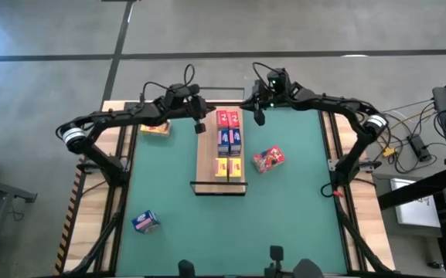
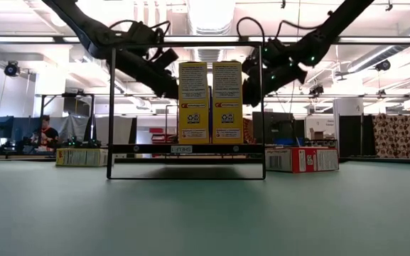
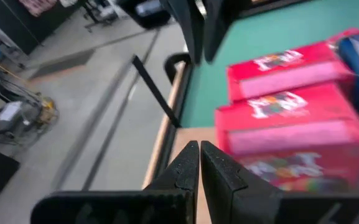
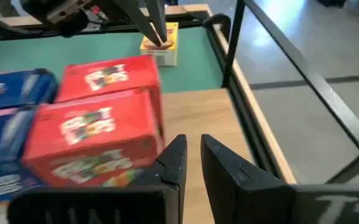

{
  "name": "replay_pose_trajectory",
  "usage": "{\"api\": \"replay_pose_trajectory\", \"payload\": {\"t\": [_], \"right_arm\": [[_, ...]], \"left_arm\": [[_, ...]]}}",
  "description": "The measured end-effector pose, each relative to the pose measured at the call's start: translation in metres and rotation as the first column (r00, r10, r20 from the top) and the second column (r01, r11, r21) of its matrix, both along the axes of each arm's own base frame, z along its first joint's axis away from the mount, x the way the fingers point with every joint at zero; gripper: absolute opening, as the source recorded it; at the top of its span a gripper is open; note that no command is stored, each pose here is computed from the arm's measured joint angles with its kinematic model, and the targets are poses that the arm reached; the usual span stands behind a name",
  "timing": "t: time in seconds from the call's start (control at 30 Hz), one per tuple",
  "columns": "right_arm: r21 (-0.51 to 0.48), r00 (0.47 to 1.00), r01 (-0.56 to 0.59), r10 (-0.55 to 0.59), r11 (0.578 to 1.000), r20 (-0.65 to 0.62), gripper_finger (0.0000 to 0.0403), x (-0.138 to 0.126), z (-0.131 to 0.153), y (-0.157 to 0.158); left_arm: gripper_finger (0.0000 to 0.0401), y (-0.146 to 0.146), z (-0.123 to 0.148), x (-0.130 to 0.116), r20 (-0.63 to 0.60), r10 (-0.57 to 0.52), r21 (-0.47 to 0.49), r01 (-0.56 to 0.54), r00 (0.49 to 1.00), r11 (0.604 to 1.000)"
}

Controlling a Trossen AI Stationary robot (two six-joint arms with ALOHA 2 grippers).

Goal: Stack cereal on shelf
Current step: Put the top red cereal box on the shelf aligned with the other red cereal box

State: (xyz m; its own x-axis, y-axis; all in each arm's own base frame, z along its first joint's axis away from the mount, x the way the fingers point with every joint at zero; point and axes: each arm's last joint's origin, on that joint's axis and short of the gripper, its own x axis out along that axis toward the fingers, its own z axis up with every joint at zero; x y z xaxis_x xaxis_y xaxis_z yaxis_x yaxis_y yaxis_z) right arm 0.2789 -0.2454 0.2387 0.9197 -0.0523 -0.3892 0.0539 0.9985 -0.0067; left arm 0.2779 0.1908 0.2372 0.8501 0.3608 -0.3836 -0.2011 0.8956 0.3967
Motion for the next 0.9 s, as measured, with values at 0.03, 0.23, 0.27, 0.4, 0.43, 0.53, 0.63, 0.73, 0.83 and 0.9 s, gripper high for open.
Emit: {"api": "replay_pose_trajectory", "payload": {"t": [0.03, 0.23, 0.27, 0.4, 0.43, 0.53, 0.63, 0.73, 0.83, 0.9], "right_arm": [[0.003, 1.000, 0.001, -0.001, 1.000, -0.006, 0.0038, -0.002, 0.004, 0.002], [-0.009, 1.000, 0.003, -0.003, 1.000, -0.017, 0.0038, -0.015, 0.024, 0.020], [-0.011, 1.000, -0.001, 0.000, 1.000, -0.014, 0.0038, -0.017, 0.026, 0.023], [-0.002, 0.999, -0.027, 0.027, 1.000, -0.022, 0.0038, -0.022, 0.022, 0.039], [0.005, 0.999, -0.034, 0.034, 0.999, -0.029, 0.0038, -0.023, 0.019, 0.043], [0.025, 0.998, -0.051, 0.052, 0.998, -0.035, 0.0038, -0.021, 0.008, 0.052], [0.019, 0.999, -0.045, 0.045, 0.999, -0.006, 0.0038, -0.018, 0.000, 0.058], [0.002, 1.000, -0.023, 0.023, 1.000, 0.020, 0.0038, -0.017, -0.005, 0.060], [-0.007, 0.999, -0.009, 0.009, 1.000, 0.045, 0.0038, -0.016, -0.011, 0.058], [-0.003, 0.998, -0.004, 0.004, 1.000, 0.055, 0.0038, -0.014, -0.017, 0.057]], "left_arm": [[0.0000, -0.002, 0.001, -0.002, -0.014, -0.002, -0.010, 0.002, 1.000, 1.000], [0.0000, -0.011, 0.002, -0.011, -0.075, -0.061, -0.105, 0.053, 0.995, 0.993], [0.0000, -0.013, 0.001, -0.012, -0.080, -0.086, -0.128, 0.075, 0.993, 0.989], [0.0000, -0.017, -0.004, -0.011, -0.073, -0.175, -0.198, 0.158, 0.982, 0.967], [0.0000, -0.017, -0.006, -0.010, -0.077, -0.183, -0.212, 0.163, 0.980, 0.964], [0.0000, -0.016, -0.012, -0.008, -0.088, -0.188, -0.228, 0.164, 0.978, 0.960], [0.0000, -0.015, -0.017, -0.006, -0.094, -0.188, -0.234, 0.162, 0.978, 0.959], [0.0000, -0.013, -0.021, -0.003, -0.091, -0.186, -0.233, 0.161, 0.978, 0.959], [0.0000, -0.012, -0.021, -0.002, -0.086, -0.185, -0.229, 0.161, 0.979, 0.960], [0.0000, -0.012, -0.022, -0.002, -0.085, -0.183, -0.231, 0.159, 0.979, 0.960]]}}
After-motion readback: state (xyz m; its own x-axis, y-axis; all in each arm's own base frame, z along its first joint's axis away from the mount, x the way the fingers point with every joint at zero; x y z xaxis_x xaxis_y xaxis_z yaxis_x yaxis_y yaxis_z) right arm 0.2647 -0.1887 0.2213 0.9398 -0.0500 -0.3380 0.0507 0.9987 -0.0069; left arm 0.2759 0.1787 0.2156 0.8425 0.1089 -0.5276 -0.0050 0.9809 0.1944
